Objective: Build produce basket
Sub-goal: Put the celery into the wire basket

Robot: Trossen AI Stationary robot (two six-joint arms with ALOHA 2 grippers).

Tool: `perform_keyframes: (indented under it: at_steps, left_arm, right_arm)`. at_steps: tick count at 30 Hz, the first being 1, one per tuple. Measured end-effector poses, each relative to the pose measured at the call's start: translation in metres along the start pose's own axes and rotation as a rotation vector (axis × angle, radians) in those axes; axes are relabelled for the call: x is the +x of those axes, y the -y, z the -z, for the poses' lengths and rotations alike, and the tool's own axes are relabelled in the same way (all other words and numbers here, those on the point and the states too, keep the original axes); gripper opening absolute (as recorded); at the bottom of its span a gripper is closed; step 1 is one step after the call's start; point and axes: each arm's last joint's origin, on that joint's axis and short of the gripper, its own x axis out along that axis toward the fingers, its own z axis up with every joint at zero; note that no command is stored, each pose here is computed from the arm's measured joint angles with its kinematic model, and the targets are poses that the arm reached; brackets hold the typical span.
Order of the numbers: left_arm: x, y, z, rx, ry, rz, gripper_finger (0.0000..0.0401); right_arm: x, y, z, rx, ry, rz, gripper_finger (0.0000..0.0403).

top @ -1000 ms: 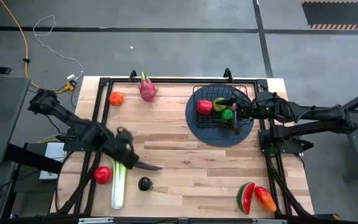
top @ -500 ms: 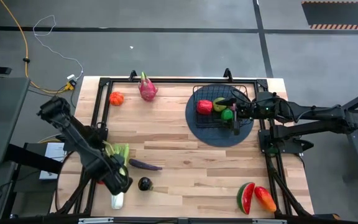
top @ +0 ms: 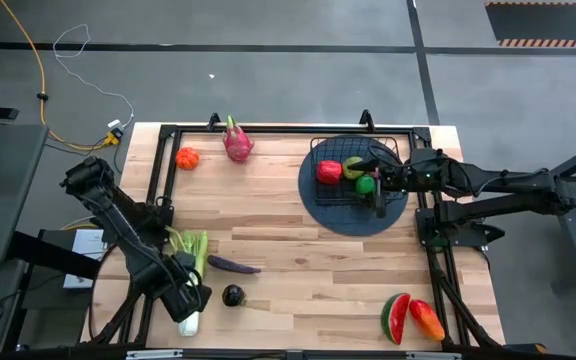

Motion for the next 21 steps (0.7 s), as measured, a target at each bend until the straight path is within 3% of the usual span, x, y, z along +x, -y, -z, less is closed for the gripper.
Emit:
perform_keyframes:
  at_steps: [9,21]
  left_arm:
    - [0.003,0.011,0.012,-0.054,-0.078,0.107,0.0396]
    - [0.048,0.031,0.018,-0.109,-0.047,0.004,0.0395]
  right_arm:
    - [0.0,0.0,0.001,0.0,-0.006,0.001,0.0387]
    - [0.0,0.0,0.001,0.0,-0.008,0.001,0.0387]
